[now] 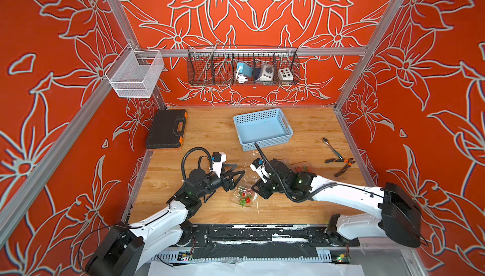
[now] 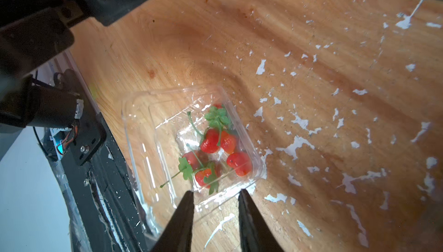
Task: Pack strawberries into containers
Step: Close the packing box at the center of the board.
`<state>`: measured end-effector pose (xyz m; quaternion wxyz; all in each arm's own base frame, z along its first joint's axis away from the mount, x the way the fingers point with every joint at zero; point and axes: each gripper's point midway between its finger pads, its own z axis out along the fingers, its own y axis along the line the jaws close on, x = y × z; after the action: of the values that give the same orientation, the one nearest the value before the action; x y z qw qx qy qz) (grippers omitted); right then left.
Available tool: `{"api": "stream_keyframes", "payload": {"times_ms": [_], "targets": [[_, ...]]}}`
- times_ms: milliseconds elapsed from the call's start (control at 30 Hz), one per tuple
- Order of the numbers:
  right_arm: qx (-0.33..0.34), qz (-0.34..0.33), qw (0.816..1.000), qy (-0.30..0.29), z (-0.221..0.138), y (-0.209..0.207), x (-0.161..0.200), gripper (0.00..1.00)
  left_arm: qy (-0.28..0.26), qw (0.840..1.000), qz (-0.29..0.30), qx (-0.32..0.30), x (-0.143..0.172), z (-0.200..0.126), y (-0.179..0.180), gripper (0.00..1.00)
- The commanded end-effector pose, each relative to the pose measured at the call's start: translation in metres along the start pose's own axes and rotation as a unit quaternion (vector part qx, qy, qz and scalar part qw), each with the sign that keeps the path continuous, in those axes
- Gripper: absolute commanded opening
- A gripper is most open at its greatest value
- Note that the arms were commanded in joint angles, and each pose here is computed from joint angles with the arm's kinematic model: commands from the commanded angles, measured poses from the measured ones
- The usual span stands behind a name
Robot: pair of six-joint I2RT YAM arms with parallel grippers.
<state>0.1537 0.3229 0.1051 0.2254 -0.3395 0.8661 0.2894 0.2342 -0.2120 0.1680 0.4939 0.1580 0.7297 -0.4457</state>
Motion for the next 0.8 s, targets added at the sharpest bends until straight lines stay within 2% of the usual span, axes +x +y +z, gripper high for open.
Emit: {"api": "stream_keyframes", "payload": {"times_ms": [0,333,767], "targets": [[0.007,0.007,1.000,-0.005,0.004,0.003,0.006,0.33,0.032,0.998,-0.023,-0.054,0.027,-0.004,0.023,0.68],[0.007,-0.008,1.000,0.016,0.016,0.016,0.024,0.33,0.088,0.991,-0.042,-0.091,0.068,-0.011,0.030,0.67],[0.028,0.001,1.000,0.015,0.016,0.010,0.029,0.34,0.150,0.983,-0.055,-0.094,0.119,-0.016,0.020,0.67]]}}
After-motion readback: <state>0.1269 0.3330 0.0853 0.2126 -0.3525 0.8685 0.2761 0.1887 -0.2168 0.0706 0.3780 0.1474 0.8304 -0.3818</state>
